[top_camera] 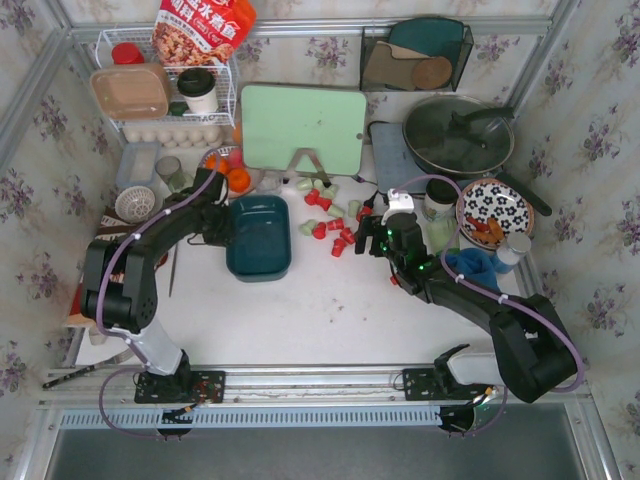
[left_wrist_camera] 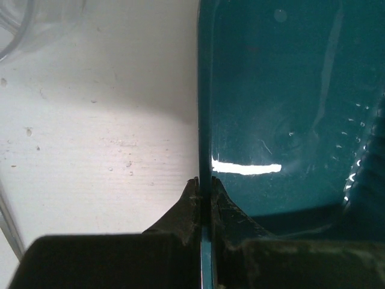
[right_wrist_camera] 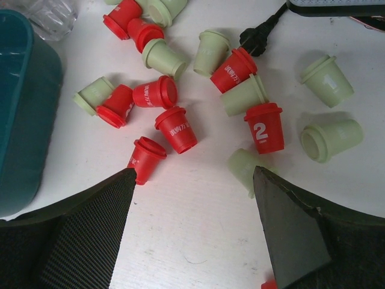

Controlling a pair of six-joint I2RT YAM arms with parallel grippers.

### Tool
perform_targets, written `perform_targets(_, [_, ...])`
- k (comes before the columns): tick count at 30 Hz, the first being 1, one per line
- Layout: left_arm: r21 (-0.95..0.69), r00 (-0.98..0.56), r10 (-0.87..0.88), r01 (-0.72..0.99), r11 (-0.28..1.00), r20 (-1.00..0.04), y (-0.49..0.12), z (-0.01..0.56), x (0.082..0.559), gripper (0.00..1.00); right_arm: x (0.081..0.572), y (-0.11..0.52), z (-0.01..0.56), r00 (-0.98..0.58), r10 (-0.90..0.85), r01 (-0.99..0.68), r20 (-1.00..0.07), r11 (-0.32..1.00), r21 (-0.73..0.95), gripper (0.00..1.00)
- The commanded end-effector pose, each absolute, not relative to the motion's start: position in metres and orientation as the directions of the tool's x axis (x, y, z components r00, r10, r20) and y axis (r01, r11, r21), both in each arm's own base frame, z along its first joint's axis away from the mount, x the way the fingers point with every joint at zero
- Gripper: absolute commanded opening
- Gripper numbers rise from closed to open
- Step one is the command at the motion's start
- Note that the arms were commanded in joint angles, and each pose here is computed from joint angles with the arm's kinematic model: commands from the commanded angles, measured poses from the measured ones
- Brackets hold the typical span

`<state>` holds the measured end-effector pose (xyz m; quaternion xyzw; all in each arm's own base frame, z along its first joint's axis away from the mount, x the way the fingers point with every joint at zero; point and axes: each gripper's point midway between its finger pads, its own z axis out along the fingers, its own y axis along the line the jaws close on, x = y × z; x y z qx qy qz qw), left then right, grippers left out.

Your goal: Mix the coffee capsules in the storage basket

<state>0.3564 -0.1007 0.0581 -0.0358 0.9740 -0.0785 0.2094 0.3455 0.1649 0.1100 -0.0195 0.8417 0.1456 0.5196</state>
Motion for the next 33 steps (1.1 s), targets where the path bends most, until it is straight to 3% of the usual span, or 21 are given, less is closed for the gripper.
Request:
perform_targets(1, [-0.140,-0.916,-0.065,-0.009,0.990,-0.397,-0.093,0.058,0.354,0.01,0.349,0.171,0.118,-0.444,0.137,-0.200,-0.886,0.948,0.247,0.87])
perform_targets(3, [-0.135,-0.917,-0.056,-0.003,0.991,-0.394,-0.090,0.057,0.353,0.05,0.349,0.170,0.117,-0.445,0.136,-0.199,-0.885,0.949,0.246,0.87])
perform_targets(8, [-0.134,-0.913,-0.064,-0.010,0.991,-0.402,-0.087,0.059,0.354,0.37,0.349,0.172,0.115,-0.454,0.132,-0.201,-0.881,0.948,0.245,0.87])
perform_targets(13, [-0.118,-0.881,-0.074,-0.021,0.993,-0.468,-0.082,0.081,0.358,0.49,0.349,0.169,0.116,-0.447,0.131,-0.195,-0.885,0.951,0.239,0.88])
perform_targets(17, [-0.127,-0.843,-0.090,-0.026,0.992,-0.531,-0.082,0.116,0.353,0.67,0.348,0.169,0.119,-0.435,0.132,-0.197,-0.891,0.951,0.237,0.88])
perform_targets(19, [-0.137,-0.813,-0.103,-0.029,0.990,-0.573,-0.081,0.141,0.346,0.71,0.348,0.168,0.121,-0.423,0.128,-0.196,-0.897,0.954,0.229,0.88])
perform_targets(21, [-0.160,-0.788,-0.120,-0.028,0.987,-0.604,-0.081,0.167,0.335,0.99,0.349,0.166,0.121,-0.413,0.120,-0.192,-0.903,0.957,0.215,0.88])
perform_targets(28, [-0.259,-0.733,-0.149,0.039,0.965,-0.664,-0.086,0.228,0.284,0.99,0.352,0.158,0.124,-0.379,0.086,-0.169,-0.922,0.972,0.160,0.86])
perform_targets(33, [-0.283,-0.687,-0.121,0.127,0.951,-0.717,-0.088,0.242,0.248,0.99,0.352,0.157,0.135,-0.370,0.120,-0.142,-0.921,0.973,0.184,0.85])
